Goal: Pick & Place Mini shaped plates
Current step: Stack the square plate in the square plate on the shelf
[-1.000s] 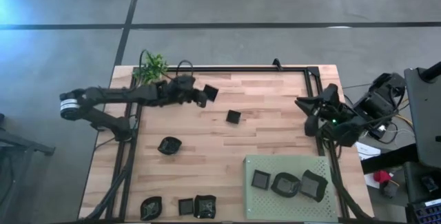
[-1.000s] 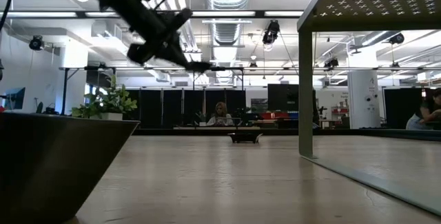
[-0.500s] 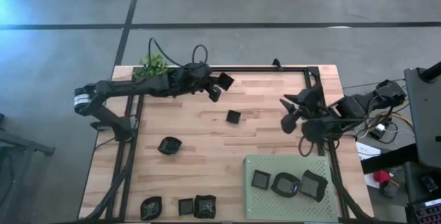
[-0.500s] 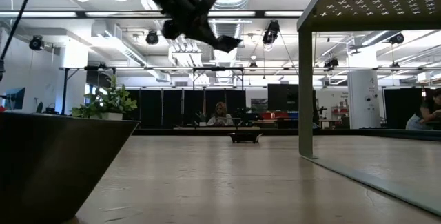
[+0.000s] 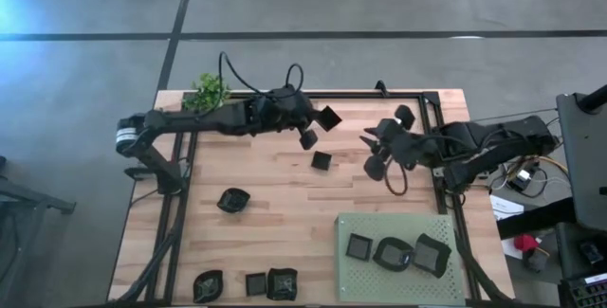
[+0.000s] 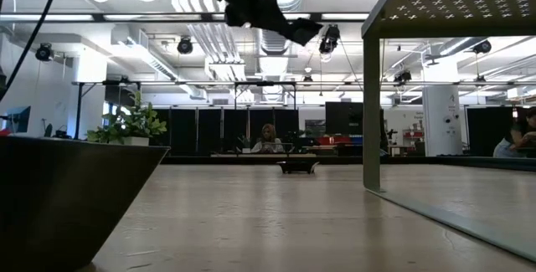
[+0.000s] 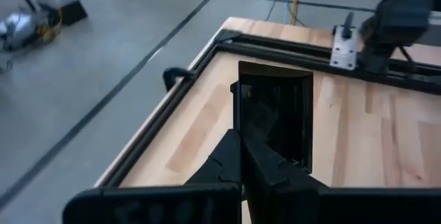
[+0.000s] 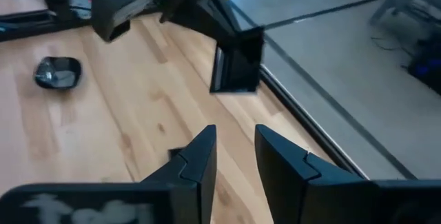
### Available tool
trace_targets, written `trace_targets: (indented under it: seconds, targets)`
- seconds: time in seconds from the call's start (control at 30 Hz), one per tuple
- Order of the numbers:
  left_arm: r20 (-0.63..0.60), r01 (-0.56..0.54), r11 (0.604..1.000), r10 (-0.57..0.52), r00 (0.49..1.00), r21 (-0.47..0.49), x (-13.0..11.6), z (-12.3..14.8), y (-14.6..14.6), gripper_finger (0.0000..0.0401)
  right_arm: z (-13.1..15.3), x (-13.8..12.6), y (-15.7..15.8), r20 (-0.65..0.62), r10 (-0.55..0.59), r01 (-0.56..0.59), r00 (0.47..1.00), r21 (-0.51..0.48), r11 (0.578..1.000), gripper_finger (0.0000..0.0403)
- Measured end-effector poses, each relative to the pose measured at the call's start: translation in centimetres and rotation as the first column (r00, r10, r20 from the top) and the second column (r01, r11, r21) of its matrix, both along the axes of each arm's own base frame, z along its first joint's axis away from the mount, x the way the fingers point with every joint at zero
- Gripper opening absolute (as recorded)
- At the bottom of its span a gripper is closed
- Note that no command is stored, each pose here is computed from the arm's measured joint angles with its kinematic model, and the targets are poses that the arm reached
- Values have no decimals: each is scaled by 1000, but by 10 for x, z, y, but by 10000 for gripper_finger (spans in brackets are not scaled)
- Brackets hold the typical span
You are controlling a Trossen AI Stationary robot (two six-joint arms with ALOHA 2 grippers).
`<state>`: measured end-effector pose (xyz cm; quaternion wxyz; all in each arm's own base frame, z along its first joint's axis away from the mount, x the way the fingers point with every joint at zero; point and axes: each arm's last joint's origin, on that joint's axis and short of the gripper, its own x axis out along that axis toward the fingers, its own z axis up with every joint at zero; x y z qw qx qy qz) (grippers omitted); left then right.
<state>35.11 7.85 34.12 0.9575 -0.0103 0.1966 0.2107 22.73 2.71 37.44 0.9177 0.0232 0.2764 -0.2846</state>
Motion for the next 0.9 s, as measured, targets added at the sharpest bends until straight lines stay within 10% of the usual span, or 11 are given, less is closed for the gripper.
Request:
trace_targets:
  seconds: [0.9]
  targets:
    - [37,96,992,-100,994,84,7,9,-25,0,-18,41,-37,-101,110,-113,989,-31,993,72]
